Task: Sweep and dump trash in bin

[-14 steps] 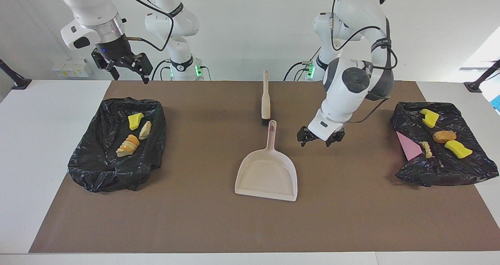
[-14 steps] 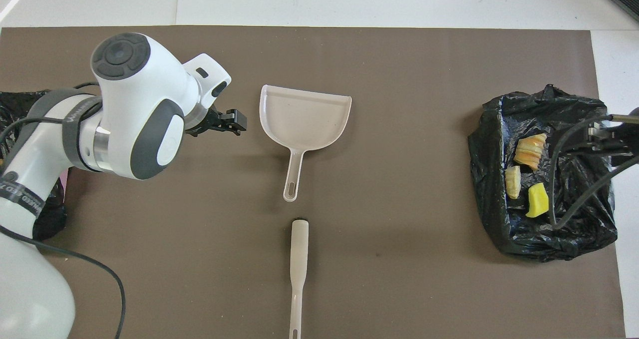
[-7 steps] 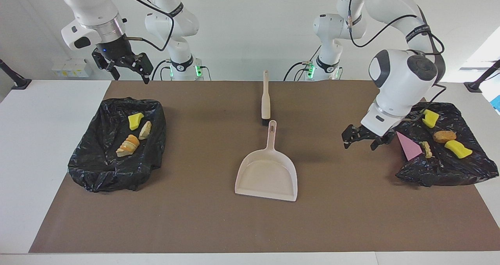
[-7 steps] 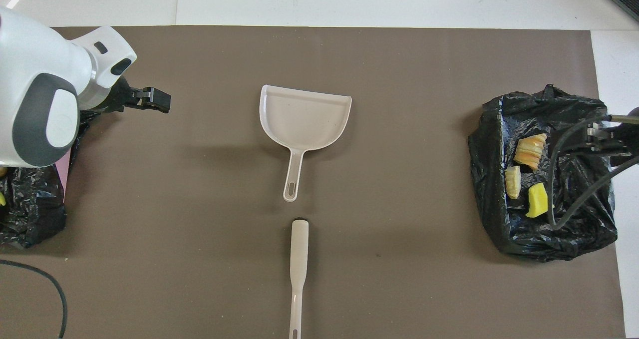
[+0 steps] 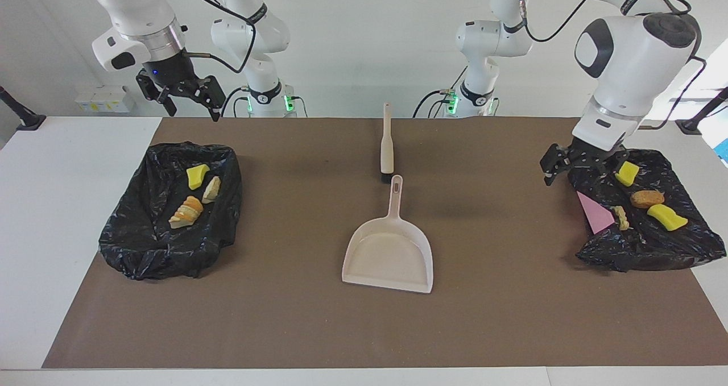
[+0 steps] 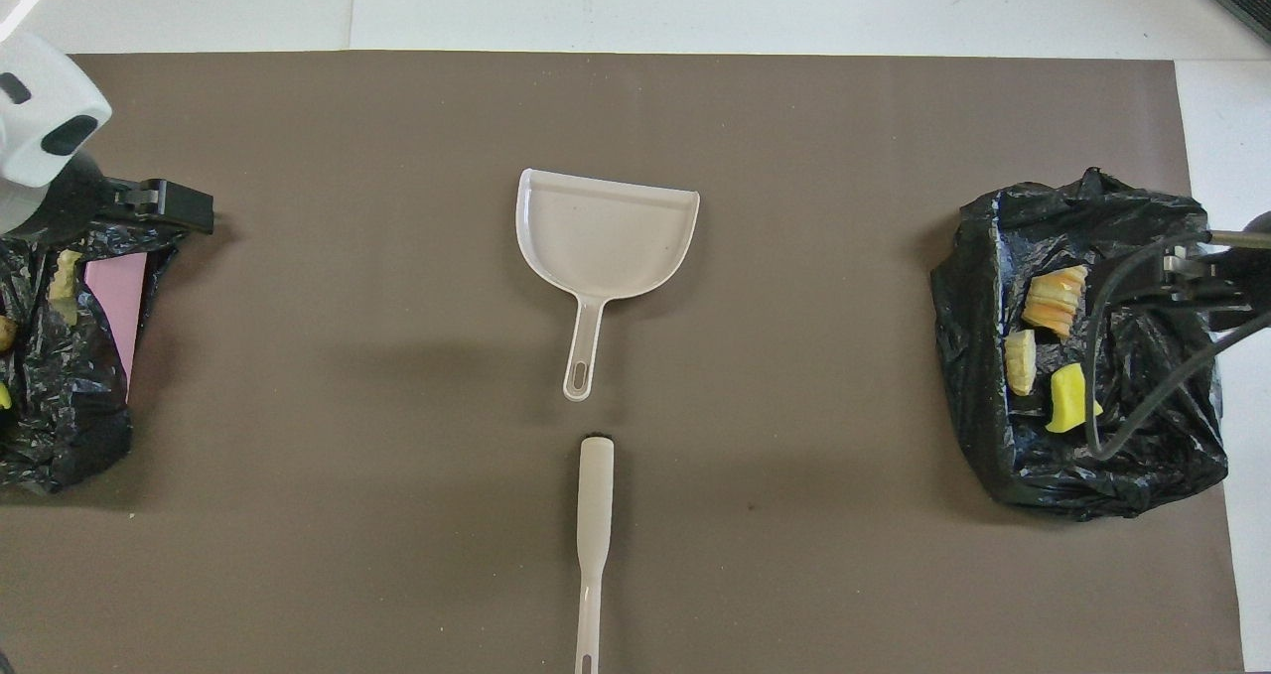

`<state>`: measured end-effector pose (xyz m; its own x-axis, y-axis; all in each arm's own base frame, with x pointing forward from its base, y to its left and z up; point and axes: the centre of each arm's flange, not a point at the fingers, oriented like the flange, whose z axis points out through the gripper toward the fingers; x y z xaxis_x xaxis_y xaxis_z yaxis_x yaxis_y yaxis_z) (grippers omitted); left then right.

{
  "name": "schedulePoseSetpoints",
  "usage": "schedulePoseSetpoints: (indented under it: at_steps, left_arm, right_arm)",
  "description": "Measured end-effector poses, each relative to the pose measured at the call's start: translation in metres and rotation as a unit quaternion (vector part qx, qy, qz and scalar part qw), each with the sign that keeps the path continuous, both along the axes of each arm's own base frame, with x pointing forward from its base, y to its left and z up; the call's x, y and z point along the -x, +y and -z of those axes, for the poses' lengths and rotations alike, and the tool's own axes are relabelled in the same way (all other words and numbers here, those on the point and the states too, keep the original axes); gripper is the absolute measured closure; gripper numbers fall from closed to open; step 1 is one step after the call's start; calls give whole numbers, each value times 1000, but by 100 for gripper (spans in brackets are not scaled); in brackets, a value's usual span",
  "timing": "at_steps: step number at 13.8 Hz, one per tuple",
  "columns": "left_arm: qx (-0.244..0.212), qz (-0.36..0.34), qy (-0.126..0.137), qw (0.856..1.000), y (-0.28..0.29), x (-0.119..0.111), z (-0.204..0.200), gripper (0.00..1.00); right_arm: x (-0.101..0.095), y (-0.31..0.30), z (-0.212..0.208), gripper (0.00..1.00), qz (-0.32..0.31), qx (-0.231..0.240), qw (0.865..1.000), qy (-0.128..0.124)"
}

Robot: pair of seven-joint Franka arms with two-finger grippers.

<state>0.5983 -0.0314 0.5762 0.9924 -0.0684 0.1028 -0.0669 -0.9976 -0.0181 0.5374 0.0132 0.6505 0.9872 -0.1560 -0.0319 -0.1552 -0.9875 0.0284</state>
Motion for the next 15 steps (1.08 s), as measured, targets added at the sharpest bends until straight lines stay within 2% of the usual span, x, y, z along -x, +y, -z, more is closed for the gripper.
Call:
schedulePoseSetpoints:
  at_steps: [3, 5, 6, 9, 15]
  left_arm:
    - [0, -23, 21, 1000, 28, 19, -29, 0]
    - [1, -21, 50, 999, 25, 30, -42, 0]
    - [0, -16, 55, 998, 20, 33, -46, 0]
    - [1, -9, 52, 999, 13, 38, -54, 0]
    - [1, -11, 68, 998, 15, 42, -52, 0]
  right_arm:
    - [0, -5, -1, 0, 4, 0, 1000, -1]
    - [0, -4, -1, 0, 4, 0, 1000, -1]
    - [0, -4, -1, 0, 4, 0, 1000, -1]
    - [0, -5, -1, 0, 4, 0, 1000, -1]
    - [1, -9, -1, 0, 8, 0, 1000, -1]
